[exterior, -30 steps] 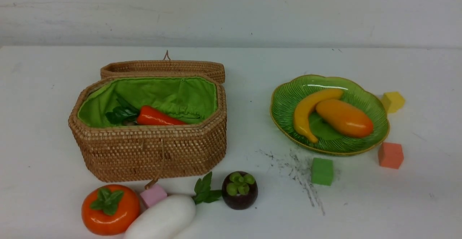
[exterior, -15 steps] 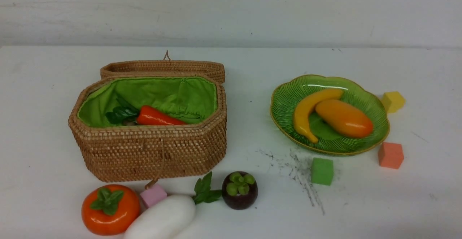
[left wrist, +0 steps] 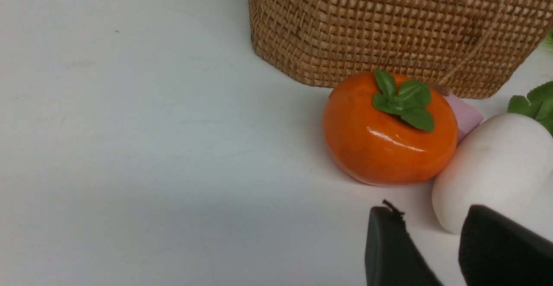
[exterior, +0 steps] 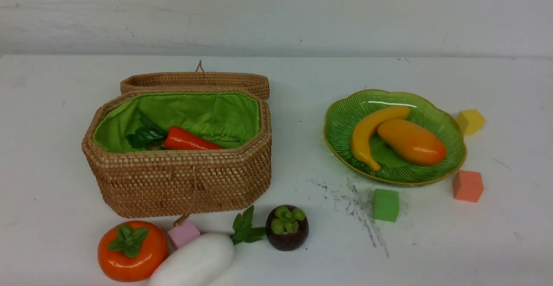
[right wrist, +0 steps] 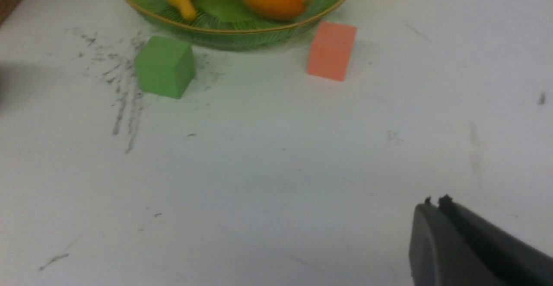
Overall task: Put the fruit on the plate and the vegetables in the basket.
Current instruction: Grab a tomato with your left arm and place it on the plate on the right.
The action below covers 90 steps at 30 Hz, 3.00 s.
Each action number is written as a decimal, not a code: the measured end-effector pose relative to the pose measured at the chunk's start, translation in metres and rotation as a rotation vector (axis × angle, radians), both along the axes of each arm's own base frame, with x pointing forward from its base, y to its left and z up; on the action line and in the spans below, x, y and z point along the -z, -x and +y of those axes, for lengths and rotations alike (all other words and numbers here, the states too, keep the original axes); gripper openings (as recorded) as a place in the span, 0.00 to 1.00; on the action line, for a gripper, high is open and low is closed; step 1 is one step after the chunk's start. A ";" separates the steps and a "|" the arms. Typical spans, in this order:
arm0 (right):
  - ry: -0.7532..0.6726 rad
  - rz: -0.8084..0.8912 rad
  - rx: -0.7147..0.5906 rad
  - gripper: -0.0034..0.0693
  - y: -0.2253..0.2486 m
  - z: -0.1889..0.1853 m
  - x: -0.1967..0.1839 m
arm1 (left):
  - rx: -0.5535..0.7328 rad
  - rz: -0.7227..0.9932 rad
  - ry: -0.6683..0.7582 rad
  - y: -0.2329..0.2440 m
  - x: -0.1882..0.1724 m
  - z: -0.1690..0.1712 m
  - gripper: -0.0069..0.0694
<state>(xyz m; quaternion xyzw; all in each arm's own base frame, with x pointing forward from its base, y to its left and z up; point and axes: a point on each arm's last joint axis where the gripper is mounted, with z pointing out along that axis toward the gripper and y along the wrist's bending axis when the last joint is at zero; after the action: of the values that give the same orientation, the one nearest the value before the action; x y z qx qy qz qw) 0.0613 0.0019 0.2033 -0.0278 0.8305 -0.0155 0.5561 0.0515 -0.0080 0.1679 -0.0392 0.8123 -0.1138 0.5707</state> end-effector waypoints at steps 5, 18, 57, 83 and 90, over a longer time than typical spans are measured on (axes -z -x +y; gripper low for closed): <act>-0.019 -0.049 0.127 0.06 0.010 -0.007 0.030 | 0.000 0.000 0.000 0.000 0.000 0.000 0.40; -0.041 -0.085 0.169 0.07 0.010 -0.009 0.029 | 0.000 0.000 0.001 0.000 0.000 0.000 0.40; -0.041 -0.085 0.170 0.12 0.010 -0.009 0.029 | -0.066 -0.591 0.308 -0.002 -0.056 0.005 0.40; -0.041 -0.086 0.170 0.17 0.010 -0.009 0.029 | 0.058 -0.088 0.216 -0.038 -0.203 -0.015 0.40; -0.041 -0.086 0.170 0.19 0.010 -0.009 0.029 | 0.032 0.296 0.145 -0.089 -0.161 -0.023 0.40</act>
<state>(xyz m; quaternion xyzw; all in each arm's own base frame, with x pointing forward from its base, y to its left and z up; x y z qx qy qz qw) 0.0515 -0.0071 0.1743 0.0549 0.8054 -0.0470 0.5883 0.1407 -0.0307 0.3291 -0.0838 0.8776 -0.1742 0.4387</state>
